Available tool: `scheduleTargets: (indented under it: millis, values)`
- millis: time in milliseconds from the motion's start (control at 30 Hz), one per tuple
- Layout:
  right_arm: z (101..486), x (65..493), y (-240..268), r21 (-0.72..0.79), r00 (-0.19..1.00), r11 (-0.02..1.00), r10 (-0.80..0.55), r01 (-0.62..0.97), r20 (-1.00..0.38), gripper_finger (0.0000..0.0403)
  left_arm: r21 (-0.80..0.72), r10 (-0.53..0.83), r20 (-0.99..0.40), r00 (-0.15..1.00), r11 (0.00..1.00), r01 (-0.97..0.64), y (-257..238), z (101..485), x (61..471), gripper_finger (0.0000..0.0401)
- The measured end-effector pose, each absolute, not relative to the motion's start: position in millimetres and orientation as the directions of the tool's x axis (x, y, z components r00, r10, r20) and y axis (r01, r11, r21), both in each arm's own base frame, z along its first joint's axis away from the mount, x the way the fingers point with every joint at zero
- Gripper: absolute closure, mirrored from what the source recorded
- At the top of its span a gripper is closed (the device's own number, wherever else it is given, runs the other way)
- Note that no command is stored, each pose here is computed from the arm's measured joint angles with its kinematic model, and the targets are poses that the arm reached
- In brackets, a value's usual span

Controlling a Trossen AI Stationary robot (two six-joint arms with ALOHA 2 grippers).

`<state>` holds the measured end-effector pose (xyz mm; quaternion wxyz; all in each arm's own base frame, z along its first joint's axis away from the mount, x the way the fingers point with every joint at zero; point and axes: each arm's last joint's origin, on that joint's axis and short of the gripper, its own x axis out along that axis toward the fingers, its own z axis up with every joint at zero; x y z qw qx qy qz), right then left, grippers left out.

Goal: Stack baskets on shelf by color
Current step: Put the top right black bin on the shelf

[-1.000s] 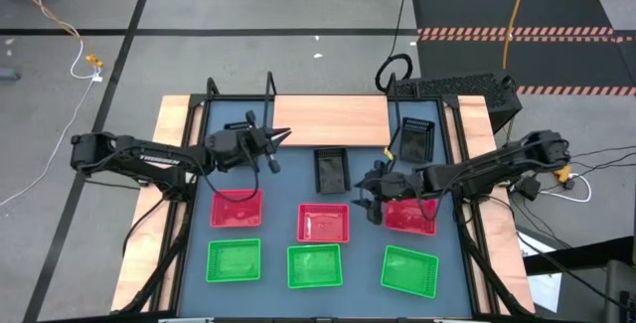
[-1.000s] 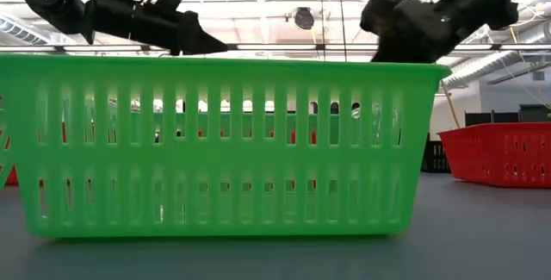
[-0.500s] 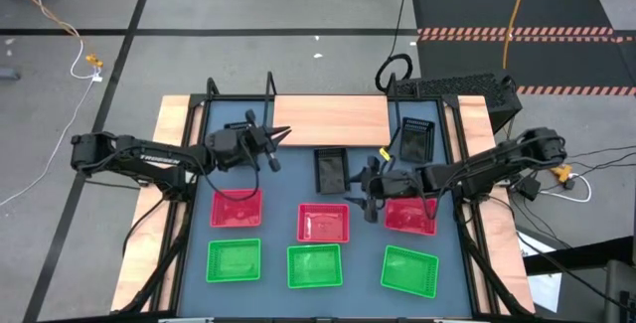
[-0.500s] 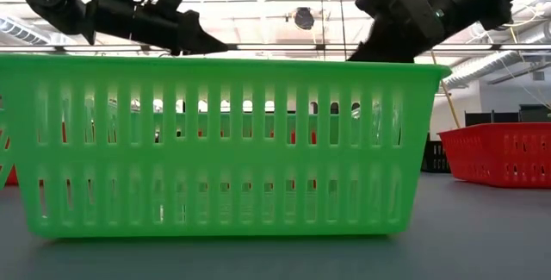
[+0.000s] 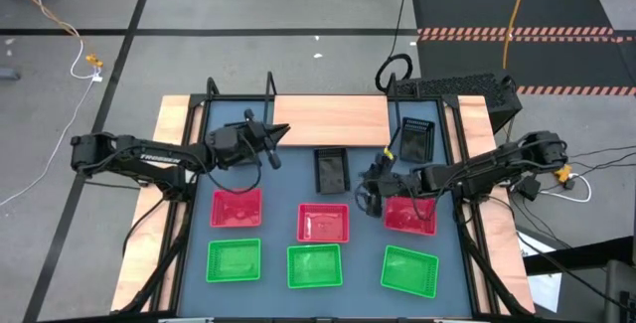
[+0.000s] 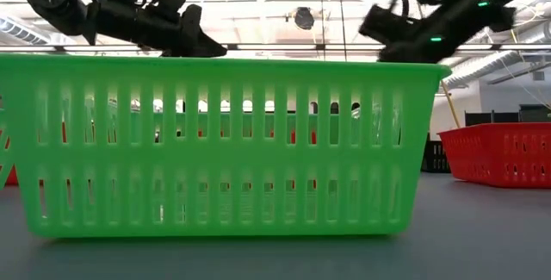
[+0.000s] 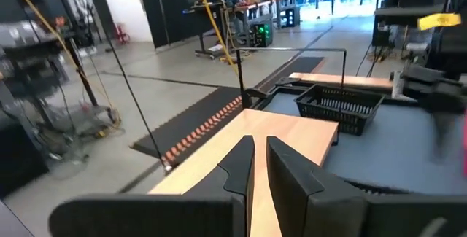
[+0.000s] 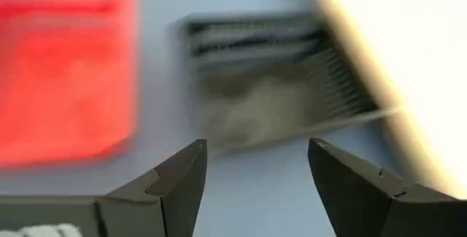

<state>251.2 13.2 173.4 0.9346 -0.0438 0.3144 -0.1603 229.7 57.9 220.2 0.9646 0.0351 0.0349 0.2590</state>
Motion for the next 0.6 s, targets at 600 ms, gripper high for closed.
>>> scheduleTargets:
  millis: [600]
  values:
    - [231,237,-4,-0.349,0.794,0.822,-0.547,0.450,-0.265,0.0183,0.285,0.448,0.224,0.866,0.819,-0.497,46,238,239,0.0359]
